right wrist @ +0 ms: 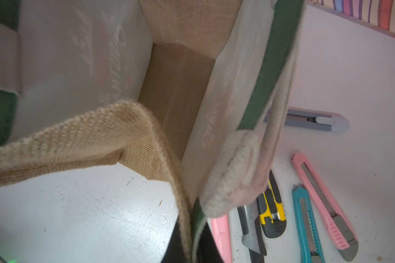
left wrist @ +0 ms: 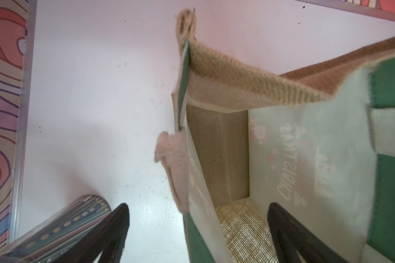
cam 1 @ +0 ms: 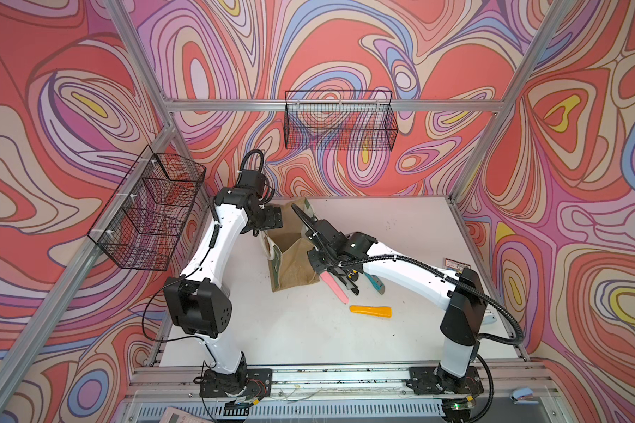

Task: Place the art knife into the pouch
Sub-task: Open the pouch at the center of the board, then pick up the utility knife at the center of the board.

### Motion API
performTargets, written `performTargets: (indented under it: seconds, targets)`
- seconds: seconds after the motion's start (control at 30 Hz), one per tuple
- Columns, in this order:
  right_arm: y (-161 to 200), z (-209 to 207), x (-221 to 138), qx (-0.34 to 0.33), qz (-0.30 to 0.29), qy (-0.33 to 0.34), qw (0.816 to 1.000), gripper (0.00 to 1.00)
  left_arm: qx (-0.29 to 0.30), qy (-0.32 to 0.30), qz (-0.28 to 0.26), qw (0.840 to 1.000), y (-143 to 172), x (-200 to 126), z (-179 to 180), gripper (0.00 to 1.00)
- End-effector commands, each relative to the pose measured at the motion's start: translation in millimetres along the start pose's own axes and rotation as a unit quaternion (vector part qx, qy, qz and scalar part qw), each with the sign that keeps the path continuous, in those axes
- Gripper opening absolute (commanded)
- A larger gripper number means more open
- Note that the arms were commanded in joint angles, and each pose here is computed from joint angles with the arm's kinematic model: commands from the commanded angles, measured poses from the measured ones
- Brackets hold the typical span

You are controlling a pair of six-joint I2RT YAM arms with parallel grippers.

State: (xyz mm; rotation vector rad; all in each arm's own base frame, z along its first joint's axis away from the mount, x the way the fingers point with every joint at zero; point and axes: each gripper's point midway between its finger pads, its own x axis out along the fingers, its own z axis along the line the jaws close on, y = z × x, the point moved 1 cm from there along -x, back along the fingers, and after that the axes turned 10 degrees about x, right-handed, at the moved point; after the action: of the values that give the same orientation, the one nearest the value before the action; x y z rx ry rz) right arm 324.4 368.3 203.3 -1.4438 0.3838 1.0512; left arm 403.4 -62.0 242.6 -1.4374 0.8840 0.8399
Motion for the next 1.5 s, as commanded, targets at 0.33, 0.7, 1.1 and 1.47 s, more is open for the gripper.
performTargets:
  seconds: [0.33, 0.7, 1.1, 1.47]
  targets:
    - [-5, 11, -5, 0.025, -0.007, -0.045, 0.999, 0.3, -0.06, 0.067, 0.019, 0.996, 43, 17, -22, 0.6]
    - [-24, -58, -57, 0.094, -0.032, -0.022, 0.995, 0.62, -0.031, 0.012, 0.036, 0.999, 43, 33, -4, 0.33]
    - [14, -155, -58, 0.192, 0.021, 0.035, 0.981, 0.62, -0.01, -0.001, 0.025, 1.0, 47, 23, 2, 0.35]
    - [81, -172, -15, 0.207, 0.112, 0.063, 0.97, 0.55, 0.003, 0.016, -0.007, 1.0, 48, -2, -1, 0.38]
